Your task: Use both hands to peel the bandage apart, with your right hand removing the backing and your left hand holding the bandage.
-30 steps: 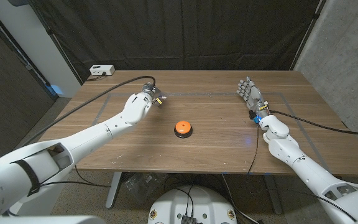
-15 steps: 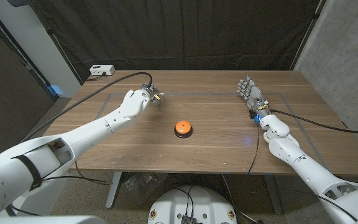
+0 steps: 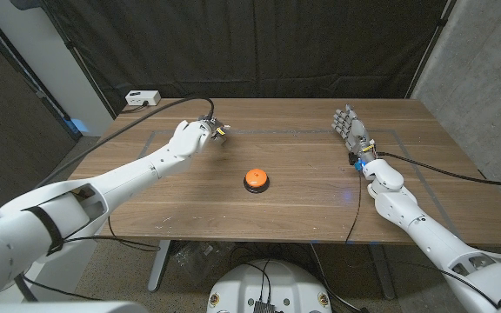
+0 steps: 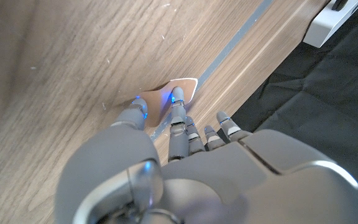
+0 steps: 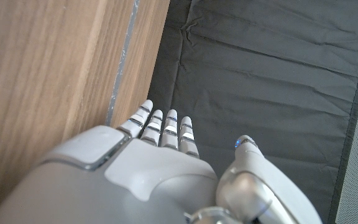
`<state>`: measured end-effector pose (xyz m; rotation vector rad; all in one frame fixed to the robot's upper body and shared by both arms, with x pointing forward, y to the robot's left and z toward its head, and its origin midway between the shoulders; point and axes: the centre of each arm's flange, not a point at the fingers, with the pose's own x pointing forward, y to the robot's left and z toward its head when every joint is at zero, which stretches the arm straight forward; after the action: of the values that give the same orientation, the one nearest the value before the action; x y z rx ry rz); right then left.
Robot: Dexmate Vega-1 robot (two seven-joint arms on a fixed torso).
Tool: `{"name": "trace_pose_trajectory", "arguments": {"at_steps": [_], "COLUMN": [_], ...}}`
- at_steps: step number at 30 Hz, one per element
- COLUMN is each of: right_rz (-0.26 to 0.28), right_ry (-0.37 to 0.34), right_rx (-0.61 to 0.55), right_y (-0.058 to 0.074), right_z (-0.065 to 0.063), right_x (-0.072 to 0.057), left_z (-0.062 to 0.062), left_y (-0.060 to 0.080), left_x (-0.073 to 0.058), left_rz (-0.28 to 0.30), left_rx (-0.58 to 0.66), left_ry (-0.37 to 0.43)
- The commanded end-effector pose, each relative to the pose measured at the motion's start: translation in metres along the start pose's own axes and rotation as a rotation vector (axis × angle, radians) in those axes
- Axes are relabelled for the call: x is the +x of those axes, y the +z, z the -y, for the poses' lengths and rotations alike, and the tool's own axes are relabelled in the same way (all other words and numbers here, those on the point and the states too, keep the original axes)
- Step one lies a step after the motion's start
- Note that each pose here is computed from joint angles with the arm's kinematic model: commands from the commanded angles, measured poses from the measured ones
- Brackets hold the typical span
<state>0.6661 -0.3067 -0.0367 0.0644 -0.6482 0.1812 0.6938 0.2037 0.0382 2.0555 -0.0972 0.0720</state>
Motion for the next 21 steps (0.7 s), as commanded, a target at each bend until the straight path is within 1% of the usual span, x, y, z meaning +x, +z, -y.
{"name": "trace_pose_trajectory", "arguments": {"at_steps": [1, 2, 3, 4, 5, 6, 7, 8, 9, 15, 17, 19, 21], "right_rz": [0.004, 0.003, 0.003, 0.003, 0.002, 0.002, 0.002, 0.002, 0.002, 0.002, 0.001, -0.001, -0.003], "right_ry": [-0.002, -0.001, -0.002, 0.0, 0.001, 0.001, 0.001, 0.0, 0.001, -0.003, -0.004, -0.003, -0.003], "right_rx": [-0.008, -0.01, -0.01, -0.01, -0.01, -0.01, -0.01, -0.01, -0.011, -0.011, -0.01, -0.012, -0.011], "right_y": [0.002, 0.002, 0.002, 0.002, 0.002, 0.002, 0.002, 0.003, 0.003, 0.003, 0.003, 0.003, 0.003], "right_z": [-0.001, -0.002, -0.002, -0.002, -0.002, -0.003, -0.003, -0.003, -0.003, -0.003, -0.003, -0.003, -0.003], "right_x": [-0.001, -0.001, -0.001, -0.002, -0.003, -0.003, -0.003, -0.005, -0.005, -0.009, -0.01, -0.01, -0.01], "left_z": [0.006, 0.005, 0.005, 0.004, 0.003, 0.003, 0.003, 0.002, 0.002, 0.003, 0.003, 0.003, 0.002], "left_y": [0.004, 0.005, 0.005, 0.005, 0.005, 0.004, 0.004, 0.004, 0.004, 0.003, 0.003, 0.003, 0.002], "left_x": [-0.003, -0.006, -0.006, -0.008, -0.012, -0.013, -0.013, -0.016, -0.018, -0.023, -0.025, -0.027, -0.029], "left_rz": [-0.035, -0.043, -0.044, -0.051, -0.066, -0.072, -0.072, -0.082, -0.085, -0.11, -0.11, -0.119, -0.124], "left_rx": [0.062, 0.068, 0.068, 0.068, 0.071, 0.068, 0.067, 0.062, 0.058, 0.042, 0.028, 0.019, 0.013], "left_ry": [0.053, 0.089, 0.091, 0.115, 0.166, 0.187, 0.189, 0.219, 0.234, 0.29, 0.298, 0.326, 0.339]}}
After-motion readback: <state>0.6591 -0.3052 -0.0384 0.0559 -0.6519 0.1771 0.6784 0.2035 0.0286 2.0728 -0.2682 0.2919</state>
